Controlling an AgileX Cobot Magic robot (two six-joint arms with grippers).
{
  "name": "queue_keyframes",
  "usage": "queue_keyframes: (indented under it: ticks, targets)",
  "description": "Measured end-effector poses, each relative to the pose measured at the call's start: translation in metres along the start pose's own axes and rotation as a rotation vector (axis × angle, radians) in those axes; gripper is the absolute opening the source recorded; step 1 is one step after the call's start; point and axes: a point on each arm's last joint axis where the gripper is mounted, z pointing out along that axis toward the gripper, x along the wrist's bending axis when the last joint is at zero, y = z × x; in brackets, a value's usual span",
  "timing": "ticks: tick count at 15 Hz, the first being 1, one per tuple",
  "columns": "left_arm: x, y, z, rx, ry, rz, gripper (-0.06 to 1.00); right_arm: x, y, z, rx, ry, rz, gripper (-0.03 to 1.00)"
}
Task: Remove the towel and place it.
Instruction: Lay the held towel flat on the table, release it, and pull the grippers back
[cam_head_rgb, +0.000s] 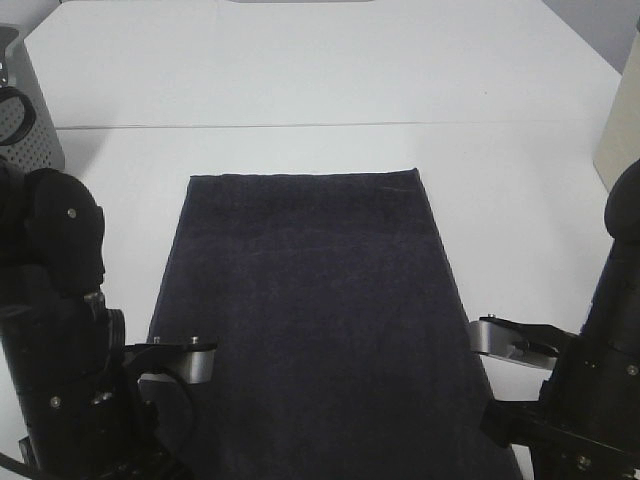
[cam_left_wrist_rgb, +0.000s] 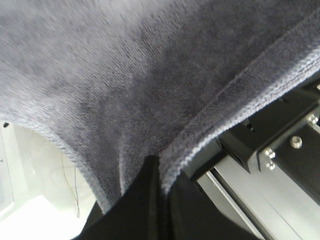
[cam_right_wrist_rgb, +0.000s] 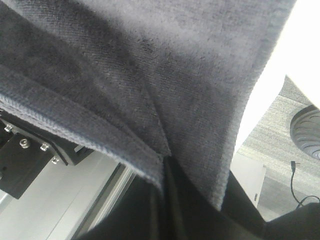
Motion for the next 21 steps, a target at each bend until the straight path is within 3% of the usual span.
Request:
queue_keyframes:
  ticks: [3, 6, 7, 8, 15, 18, 21]
  targets:
    - [-0.002, 0.000, 0.000, 0.006, -0.028, 0.034, 0.13, -0.002, -0.001, 0.000, 0.005, -0.015, -0.004, 0.18]
    - [-0.003, 0.000, 0.001, 0.006, -0.049, 0.024, 0.35, -0.002, 0.000, 0.000, 0.003, -0.008, -0.001, 0.41]
    - [-0.005, 0.001, 0.000, -0.003, -0.074, 0.008, 0.62, -0.001, 0.000, 0.000, -0.001, 0.007, 0.006, 0.59]
    - [-0.006, 0.001, 0.000, -0.003, -0.080, 0.005, 0.69, 0.000, 0.000, 0.000, -0.002, 0.010, 0.007, 0.62]
    - [-0.022, 0.009, -0.022, 0.011, -0.112, 0.077, 0.75, -0.001, 0.003, -0.001, -0.041, 0.005, 0.009, 0.65]
    - [-0.034, 0.022, -0.045, -0.072, -0.094, 0.147, 0.75, 0.006, 0.000, -0.014, -0.119, -0.003, -0.026, 0.65]
    - [-0.051, 0.028, -0.080, -0.190, -0.027, 0.239, 0.75, 0.021, -0.007, -0.047, -0.281, -0.044, -0.115, 0.65]
